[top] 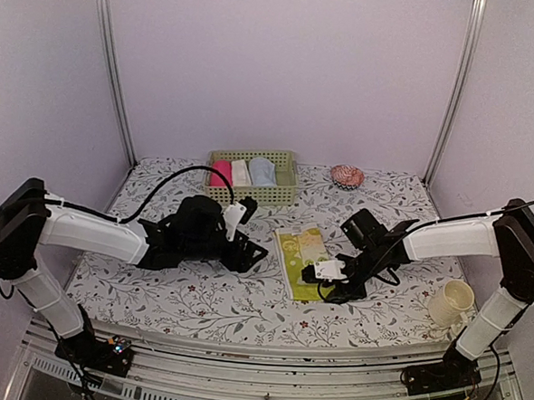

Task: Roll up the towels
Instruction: Rotate the towel at the center of the board, then roll the towel at the center of the board.

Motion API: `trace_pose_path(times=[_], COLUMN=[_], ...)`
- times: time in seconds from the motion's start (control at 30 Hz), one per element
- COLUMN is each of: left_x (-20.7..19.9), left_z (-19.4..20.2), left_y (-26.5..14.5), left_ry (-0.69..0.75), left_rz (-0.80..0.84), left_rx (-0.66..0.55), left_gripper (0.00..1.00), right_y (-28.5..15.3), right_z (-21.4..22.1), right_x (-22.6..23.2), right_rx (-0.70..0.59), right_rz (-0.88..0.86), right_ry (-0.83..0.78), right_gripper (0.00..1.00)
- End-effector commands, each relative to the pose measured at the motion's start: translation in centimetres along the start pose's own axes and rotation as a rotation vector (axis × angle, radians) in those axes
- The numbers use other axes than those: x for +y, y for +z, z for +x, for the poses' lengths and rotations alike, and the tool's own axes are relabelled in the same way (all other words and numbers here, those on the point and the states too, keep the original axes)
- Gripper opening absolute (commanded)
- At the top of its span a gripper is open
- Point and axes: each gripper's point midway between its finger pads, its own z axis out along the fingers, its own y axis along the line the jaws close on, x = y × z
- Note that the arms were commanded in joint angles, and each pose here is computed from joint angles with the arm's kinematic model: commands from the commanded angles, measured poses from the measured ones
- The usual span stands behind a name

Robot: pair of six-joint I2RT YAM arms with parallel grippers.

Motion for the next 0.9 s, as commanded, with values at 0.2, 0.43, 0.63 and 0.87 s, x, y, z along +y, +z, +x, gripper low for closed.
trace_pose_path(times=[0.2, 0.43, 0.63, 0.87], left_x=[-2.6, -2.2, -2.6, -5.8], left_z=[0.2, 0.9, 2.8, 7.1], left_y=[-1.7, -4.1, -6.4, -7.1], left_ry=[-0.057, 0.001, 0.035, 0.166], left_rz=[0.122, 0.09, 0.103, 0.173], left_rx=[-0.049, -0.058, -0.055, -0.036], left_gripper=[0.69, 0.68, 0.68, 0.66], right_y=[3.8, 4.9, 5.4, 4.1], right_z=[1.7, 0.8, -1.2, -2.4], right_x=[0.3, 2.1, 4.2, 6.4], right_rx=[0.12, 0.114, 0.105, 0.076], right_rz=[-0.065, -0.143, -0.199, -0.263], right_ry=[-0.015, -0.023, -0.075, -0.061], right_gripper=[0.36, 0.24, 0.2, 0.2])
